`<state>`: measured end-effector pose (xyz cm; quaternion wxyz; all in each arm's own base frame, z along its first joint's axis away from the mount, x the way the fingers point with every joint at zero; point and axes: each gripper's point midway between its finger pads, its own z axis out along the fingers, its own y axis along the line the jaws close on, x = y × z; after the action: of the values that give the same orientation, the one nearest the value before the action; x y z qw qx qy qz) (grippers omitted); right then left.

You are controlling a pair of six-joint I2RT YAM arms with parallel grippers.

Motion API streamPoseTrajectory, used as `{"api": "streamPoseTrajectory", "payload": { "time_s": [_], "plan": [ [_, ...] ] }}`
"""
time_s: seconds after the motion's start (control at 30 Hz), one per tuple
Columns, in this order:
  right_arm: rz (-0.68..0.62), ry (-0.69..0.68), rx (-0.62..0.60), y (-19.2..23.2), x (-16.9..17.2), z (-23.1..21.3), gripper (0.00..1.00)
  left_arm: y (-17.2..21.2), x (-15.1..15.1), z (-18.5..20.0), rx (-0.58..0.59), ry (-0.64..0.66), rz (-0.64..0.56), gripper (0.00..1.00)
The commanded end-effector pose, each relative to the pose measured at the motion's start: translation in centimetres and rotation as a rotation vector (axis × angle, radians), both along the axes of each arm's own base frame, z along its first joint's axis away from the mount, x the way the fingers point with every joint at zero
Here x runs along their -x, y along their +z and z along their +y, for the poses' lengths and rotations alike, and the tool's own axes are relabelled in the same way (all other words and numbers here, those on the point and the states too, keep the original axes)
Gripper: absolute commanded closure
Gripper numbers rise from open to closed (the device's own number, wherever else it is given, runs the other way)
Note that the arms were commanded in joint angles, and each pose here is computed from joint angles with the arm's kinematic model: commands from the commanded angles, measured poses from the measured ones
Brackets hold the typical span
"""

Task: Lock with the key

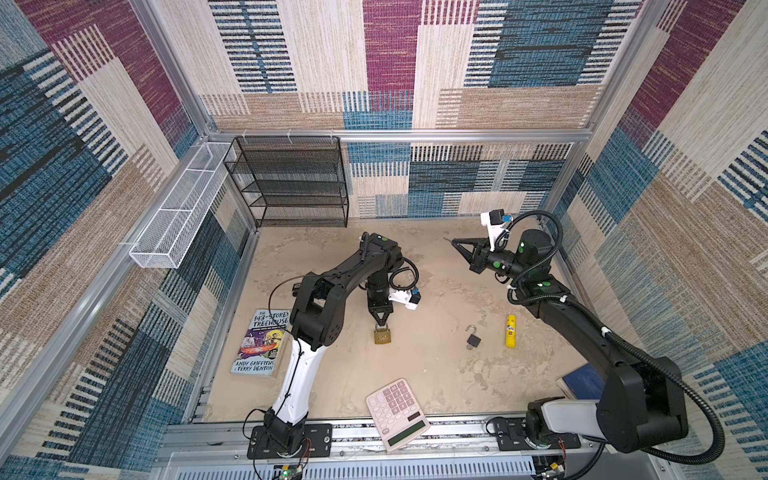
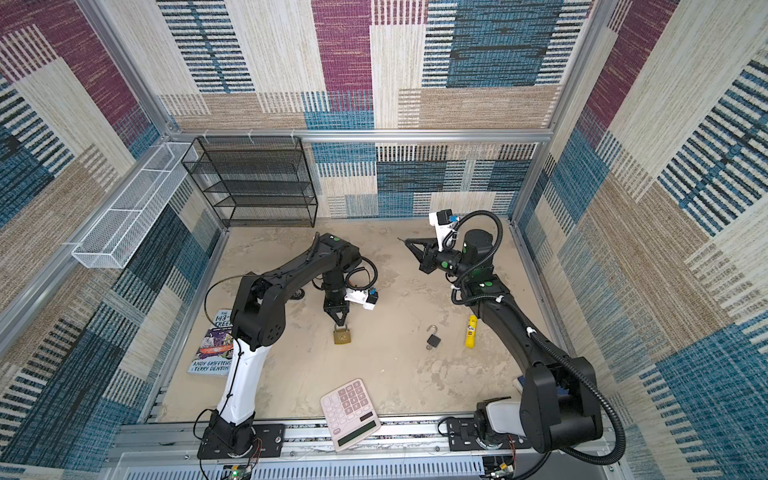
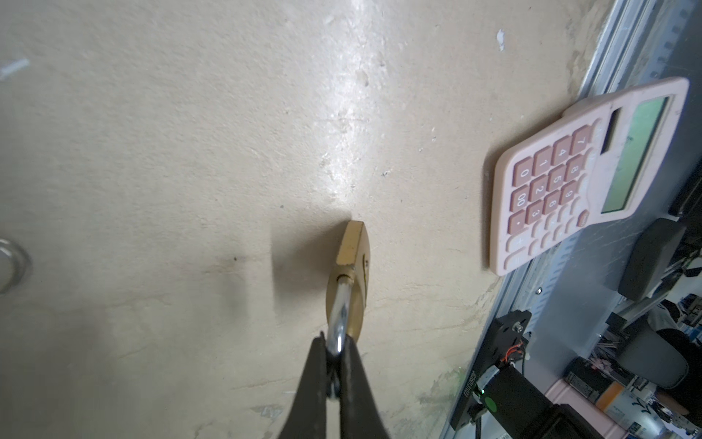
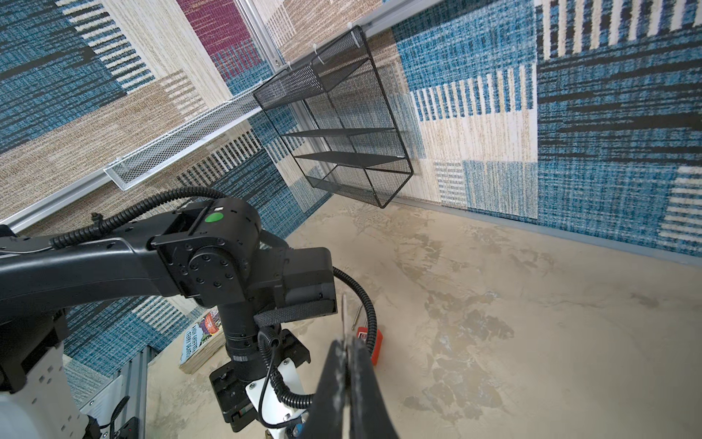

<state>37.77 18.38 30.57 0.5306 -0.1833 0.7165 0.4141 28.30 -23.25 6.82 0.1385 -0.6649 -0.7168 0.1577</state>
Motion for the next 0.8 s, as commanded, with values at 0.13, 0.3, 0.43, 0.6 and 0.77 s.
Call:
{"api": "streamPoseTrajectory", "payload": {
  "time_s": [0.13,0.3,0.43,0.6,0.77],
  "plan": [
    [-0.014,0.022,0.009,0.0,0.4,0.2,1.00,-1.0,-1.0,-0.3,0.003,-0.044,-0.026,0.94],
    [-0.012,0.020,0.016,-0.2,0.3,0.1,1.00,-1.9,-1.2,-0.5,0.003,-0.046,-0.023,0.88],
    [-0.015,0.020,0.016,-0.1,0.3,0.1,1.00,-2.5,-1.7,-0.7,0.011,-0.054,-0.040,0.85],
    [-0.014,0.026,0.018,-0.1,0.2,0.2,1.00,-2.5,-2.0,-0.8,0.022,-0.062,-0.055,0.79],
    [-0.019,0.027,0.021,0.2,0.4,0.2,1.00,-2.9,-1.7,-0.9,0.024,-0.060,-0.046,0.75]
  ]
}}
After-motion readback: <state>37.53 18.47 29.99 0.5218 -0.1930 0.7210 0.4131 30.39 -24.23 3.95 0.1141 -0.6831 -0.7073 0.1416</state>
